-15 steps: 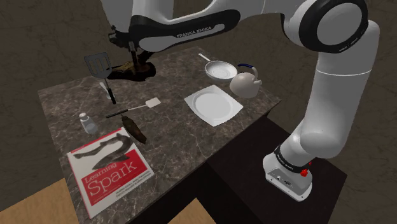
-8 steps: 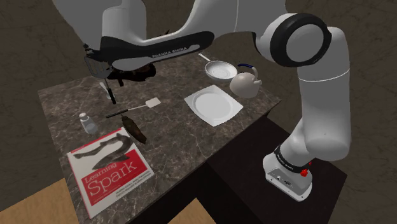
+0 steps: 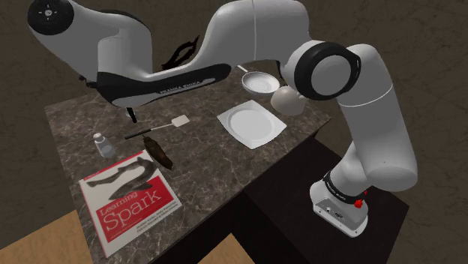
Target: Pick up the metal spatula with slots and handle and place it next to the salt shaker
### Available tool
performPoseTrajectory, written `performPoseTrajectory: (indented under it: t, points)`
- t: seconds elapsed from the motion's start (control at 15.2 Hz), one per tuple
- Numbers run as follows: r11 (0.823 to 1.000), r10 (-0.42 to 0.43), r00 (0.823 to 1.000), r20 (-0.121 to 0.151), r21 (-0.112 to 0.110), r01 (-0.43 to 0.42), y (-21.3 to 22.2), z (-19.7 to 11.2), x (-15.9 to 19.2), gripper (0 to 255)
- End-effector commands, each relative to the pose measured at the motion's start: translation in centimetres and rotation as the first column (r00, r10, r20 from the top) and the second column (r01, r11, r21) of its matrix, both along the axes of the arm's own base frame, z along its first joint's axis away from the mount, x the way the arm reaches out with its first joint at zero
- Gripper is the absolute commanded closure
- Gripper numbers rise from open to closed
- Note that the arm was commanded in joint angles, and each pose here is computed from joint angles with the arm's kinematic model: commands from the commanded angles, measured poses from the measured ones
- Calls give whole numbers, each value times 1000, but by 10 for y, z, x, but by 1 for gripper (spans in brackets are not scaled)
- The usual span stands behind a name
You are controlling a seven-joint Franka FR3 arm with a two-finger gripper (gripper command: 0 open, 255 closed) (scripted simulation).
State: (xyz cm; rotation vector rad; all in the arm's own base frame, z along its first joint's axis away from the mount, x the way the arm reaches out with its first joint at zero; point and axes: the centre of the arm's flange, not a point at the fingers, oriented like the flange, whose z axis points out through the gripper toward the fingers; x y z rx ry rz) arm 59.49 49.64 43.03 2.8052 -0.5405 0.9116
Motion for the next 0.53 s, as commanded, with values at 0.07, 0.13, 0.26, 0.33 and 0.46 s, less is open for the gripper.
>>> performPoseTrajectory:
  t: [0.07,0.13,0.26,0.33,0.46]
  points:
    - [1000,0,1000,0,0,0,1,-16,-1,255]
    - [1000,0,1000,0,0,0,1,-21,-1,255]
    - [1000,0,1000,0,0,0,1,-31,-1,255]
    - [1000,0,1000,0,0,0,1,-37,-1,255]
    - [1000,0,1000,0,0,0,1,-47,-1,255]
